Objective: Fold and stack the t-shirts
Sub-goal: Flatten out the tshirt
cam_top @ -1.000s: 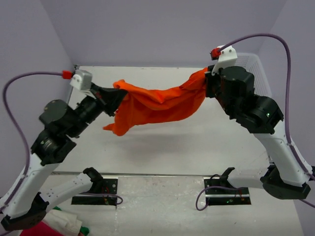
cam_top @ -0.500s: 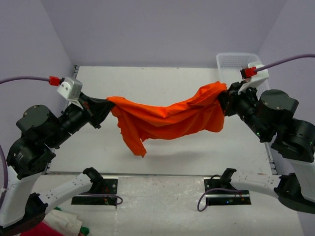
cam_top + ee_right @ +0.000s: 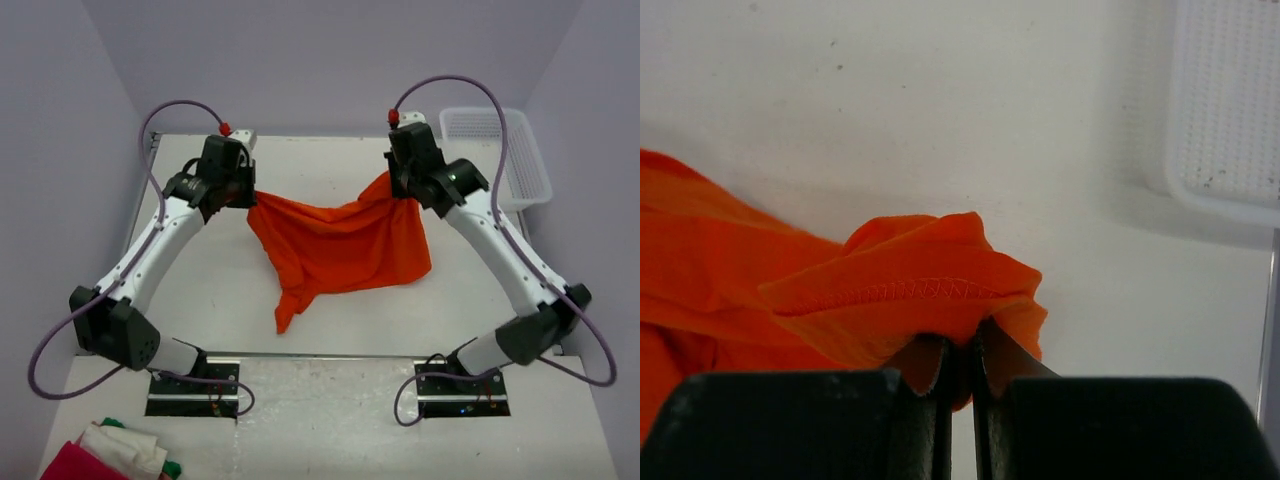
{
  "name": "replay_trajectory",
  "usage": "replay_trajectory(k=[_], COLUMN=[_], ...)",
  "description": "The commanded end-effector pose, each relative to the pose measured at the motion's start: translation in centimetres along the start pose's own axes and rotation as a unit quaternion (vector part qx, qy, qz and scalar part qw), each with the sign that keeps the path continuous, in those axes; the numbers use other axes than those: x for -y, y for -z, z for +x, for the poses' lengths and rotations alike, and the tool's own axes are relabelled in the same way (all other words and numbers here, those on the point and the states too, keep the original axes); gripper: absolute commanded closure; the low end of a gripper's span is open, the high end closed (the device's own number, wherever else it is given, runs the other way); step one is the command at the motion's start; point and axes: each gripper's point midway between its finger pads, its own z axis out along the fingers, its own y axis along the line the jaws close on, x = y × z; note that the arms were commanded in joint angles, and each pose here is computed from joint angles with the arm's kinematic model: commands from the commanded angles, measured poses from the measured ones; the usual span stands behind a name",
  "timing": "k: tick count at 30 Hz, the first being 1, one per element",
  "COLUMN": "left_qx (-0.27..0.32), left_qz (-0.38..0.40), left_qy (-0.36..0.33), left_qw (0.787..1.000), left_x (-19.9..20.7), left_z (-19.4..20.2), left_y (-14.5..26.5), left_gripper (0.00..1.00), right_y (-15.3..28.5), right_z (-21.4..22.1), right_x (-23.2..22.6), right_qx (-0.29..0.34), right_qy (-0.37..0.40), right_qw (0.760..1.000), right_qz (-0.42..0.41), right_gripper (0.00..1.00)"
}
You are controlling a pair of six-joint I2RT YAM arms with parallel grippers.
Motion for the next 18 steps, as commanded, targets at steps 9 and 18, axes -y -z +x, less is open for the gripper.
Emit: replay_trajectory(k=[9, 18], left_qx=[0.059, -0.025], left_qz=[-0.212, -0.039], left_qy=[0.035, -0.003], left_qw=[0.975, 0.999], left_x=[-12.2, -1.5], left_z=[-7.6, 3.9], left_y=[-2.4, -1.3], left_gripper=[0.40, 0.48], right_y=[-11.8, -5.0], right_z=[-7.1, -3.8], right_x=[4.0, 3.1], right_qx=[-0.002, 0.005], right_qy=[-0.010, -0.057], right_qw=[0.997, 0.998], right_qz=[0.080, 0.006], right_gripper=[0.22, 0.12])
